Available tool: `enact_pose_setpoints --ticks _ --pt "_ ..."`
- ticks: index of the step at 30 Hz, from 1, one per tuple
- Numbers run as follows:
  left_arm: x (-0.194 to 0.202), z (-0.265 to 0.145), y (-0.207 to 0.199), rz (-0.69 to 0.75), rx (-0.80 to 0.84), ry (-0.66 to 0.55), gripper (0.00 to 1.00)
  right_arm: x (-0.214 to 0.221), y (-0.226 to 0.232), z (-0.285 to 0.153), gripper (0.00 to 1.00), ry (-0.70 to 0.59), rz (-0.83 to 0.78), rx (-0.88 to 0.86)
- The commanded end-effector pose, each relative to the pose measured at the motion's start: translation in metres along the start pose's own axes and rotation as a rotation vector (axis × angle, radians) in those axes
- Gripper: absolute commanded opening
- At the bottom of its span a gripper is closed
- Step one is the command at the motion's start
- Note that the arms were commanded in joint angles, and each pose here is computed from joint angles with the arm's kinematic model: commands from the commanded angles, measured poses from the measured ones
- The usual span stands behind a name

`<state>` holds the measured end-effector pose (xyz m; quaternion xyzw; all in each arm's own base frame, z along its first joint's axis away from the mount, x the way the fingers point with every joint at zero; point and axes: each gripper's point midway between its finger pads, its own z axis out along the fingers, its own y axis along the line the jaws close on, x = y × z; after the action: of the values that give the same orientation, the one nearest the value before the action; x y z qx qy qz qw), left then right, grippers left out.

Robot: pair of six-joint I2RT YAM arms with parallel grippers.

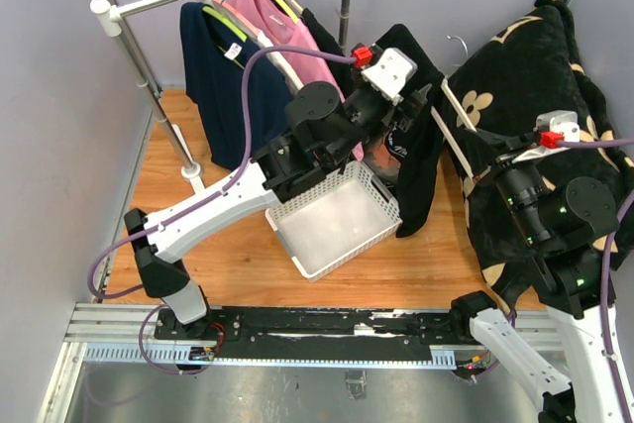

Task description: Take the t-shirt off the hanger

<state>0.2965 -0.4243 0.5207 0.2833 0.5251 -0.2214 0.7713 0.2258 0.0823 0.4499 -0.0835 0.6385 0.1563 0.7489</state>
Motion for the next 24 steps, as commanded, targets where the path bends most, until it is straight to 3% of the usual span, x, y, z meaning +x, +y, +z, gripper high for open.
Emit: enact_pose_setpoints --ticks 1,5,12,19,24 --pt "-0.002 -0.012 -0.005 0.017 0.049 -0.026 0.82 -0.031 0.002 -0.008 0.01 -0.11 -0.036 -0.012" --pt "0.016 -0.008 -0.017 0.017 0.128 0.003 0.9 -0.036 0.01 -0.012 0.01 -0.134 -0.038 -0.056" --pt "0.037 0.004 -0.021 -0.023 0.195 0.023 0.89 -0.043 0.019 -0.023 0.01 -0.166 -0.044 -0.104" --pt "0.039 0.017 -0.022 -0.034 0.212 0.023 0.69 -0.044 0.021 -0.028 0.01 -0.171 -0.044 -0.119" --pt "0.032 0.023 -0.018 -0.034 0.197 0.006 0.3 -0.043 0.02 -0.03 0.01 -0.17 -0.049 -0.111"
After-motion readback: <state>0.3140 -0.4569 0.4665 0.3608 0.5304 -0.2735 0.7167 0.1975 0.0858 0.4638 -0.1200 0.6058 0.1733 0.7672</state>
